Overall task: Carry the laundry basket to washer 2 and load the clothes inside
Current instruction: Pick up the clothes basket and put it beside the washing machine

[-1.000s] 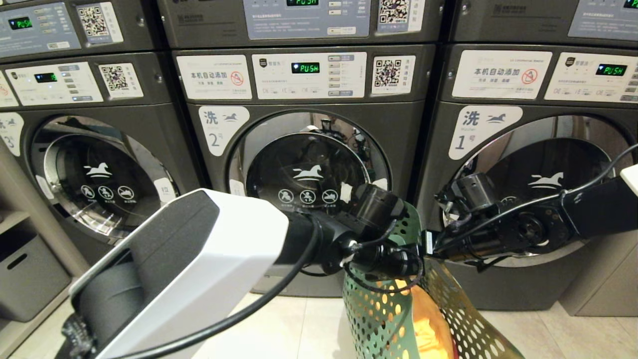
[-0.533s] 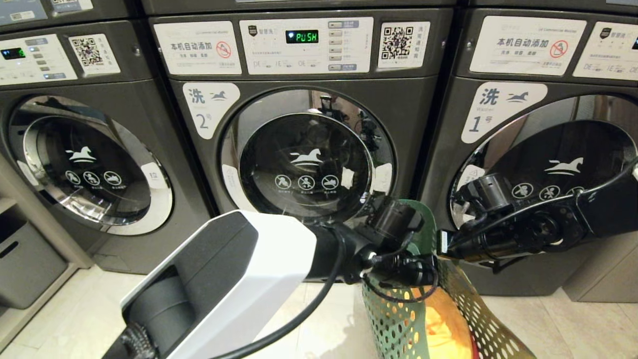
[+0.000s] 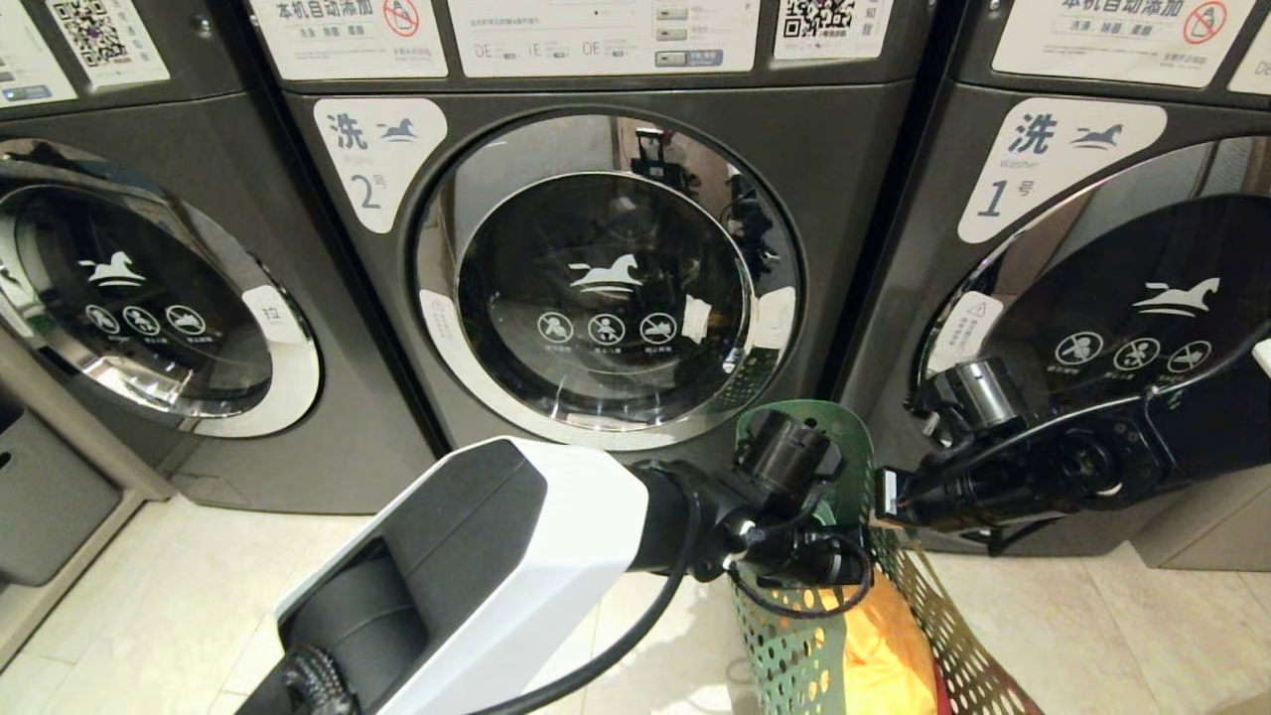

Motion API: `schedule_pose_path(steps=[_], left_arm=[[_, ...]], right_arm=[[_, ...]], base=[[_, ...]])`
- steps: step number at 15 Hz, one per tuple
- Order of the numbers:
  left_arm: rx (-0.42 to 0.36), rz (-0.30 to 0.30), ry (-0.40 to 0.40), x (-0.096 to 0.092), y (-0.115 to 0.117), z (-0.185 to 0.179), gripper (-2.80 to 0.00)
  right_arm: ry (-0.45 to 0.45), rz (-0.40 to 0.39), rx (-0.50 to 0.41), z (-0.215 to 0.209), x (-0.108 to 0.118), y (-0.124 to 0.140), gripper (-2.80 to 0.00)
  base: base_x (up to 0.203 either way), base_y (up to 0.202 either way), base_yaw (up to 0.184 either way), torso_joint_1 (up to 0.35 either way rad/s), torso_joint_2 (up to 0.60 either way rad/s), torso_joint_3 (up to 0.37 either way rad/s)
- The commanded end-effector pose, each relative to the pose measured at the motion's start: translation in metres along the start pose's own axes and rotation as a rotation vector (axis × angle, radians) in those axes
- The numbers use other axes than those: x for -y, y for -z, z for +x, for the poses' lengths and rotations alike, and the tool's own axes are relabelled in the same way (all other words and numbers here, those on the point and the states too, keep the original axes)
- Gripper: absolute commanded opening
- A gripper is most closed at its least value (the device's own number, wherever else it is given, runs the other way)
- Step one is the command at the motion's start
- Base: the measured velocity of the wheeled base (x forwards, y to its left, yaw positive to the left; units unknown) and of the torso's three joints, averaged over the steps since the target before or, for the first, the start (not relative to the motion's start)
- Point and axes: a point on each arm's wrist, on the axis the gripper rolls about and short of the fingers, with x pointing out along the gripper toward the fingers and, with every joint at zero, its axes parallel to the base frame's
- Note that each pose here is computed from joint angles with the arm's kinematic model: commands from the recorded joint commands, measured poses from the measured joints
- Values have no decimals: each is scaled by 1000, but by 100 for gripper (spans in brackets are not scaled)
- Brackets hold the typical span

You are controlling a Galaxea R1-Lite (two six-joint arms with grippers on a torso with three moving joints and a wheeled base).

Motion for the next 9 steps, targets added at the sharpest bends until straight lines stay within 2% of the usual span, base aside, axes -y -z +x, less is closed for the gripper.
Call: schedule_pose_path(steps=[1, 4, 9], left_arm=[[-8, -10, -9, -4, 2, 4, -280], [-2, -15, -32, -10, 2, 7, -280], [-1, -16, -32, -10, 2, 7, -280]], right_arm=[[-3, 3, 8, 6, 1, 0, -280], [-44, -12, 111, 20, 4, -1, -280], [-48, -19, 107, 21, 4, 1, -280]], base=[[0, 0, 0, 6, 2, -198], [0, 0, 0, 2, 1, -193], [0, 0, 0, 1, 2, -199]])
